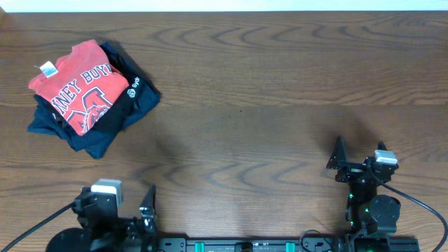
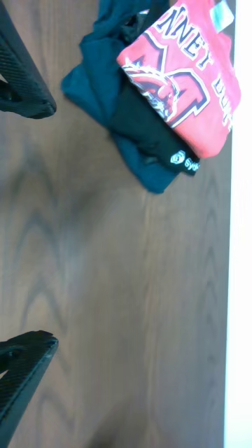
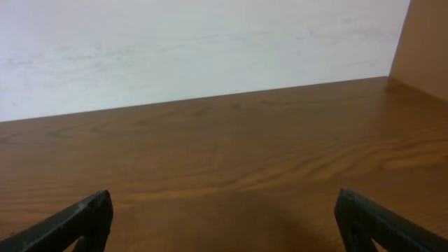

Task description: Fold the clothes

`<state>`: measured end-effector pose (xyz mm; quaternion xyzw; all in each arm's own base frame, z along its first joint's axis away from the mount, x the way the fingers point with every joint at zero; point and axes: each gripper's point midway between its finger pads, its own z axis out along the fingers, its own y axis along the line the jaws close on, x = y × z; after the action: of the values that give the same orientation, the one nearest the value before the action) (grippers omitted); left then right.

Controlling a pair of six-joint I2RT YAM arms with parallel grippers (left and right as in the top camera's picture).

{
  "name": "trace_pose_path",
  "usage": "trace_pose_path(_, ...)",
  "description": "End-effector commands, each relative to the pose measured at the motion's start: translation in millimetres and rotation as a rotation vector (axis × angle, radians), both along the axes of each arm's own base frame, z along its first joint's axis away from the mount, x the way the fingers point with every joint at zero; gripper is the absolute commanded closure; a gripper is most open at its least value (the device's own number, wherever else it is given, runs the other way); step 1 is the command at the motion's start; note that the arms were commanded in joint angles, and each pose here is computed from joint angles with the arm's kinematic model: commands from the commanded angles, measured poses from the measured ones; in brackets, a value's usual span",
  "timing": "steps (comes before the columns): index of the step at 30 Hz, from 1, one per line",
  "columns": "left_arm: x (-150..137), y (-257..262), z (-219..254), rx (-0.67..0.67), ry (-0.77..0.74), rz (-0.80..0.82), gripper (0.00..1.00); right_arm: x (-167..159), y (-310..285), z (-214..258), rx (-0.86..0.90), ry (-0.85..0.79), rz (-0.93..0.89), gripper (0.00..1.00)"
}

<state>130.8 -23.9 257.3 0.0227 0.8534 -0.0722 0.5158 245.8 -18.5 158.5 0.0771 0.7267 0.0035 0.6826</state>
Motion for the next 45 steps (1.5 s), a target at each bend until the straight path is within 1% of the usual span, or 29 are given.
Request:
trace_pose_path(1, 12.1, 8.5, -32.6, 0.031, 0.002, 0.046, 0.02, -0.3, 0.6, 0.4, -0.017, -0.001, 0.005, 0.01)
trace_pose_path(6, 39.4, 9.2, -70.5, 0.032, -0.053, 0.058, 0.02, -0.3, 0.6, 0.4, -0.017, -0.001, 0.005, 0.01)
trace_pose_path(11, 69.1, 7.9, -96.5, 0.030, -0.121, 0.059, 0.02, -0.3, 0.6, 0.4, -0.017, -0.001, 0.005, 0.01)
trace_pose_path(16, 97.7, 9.7, -103.8, 0.026, -0.250, 0.080, 0.02, -0.3, 0.6, 0.4, -0.017, -0.001, 0.005, 0.01)
trace_pose_path(21, 113.5, 13.5, -108.7, 0.024, -0.363, 0.108, 0.02, -0.3, 0.6, 0.4, -0.017, -0.001, 0.005, 0.01)
trace_pose_path(27, 112.9, 17.8, -120.7, 0.029, -0.324, 0.134, 0.02, -0.3, 0.6, 0.4, -0.017, -0.001, 0.005, 0.01)
trace_pose_path(29, 112.9, 17.7, -120.7, -0.001, -0.322, 0.143, 0.02, -0.3, 0.6, 0.4, -0.017, -0.001, 0.005, 0.01)
trace_pose_path(45, 113.1, 17.9, -120.7, 0.000, -0.322, 0.144, 0.02, -0.3, 0.6, 0.4, -0.017, -0.001, 0.005, 0.01)
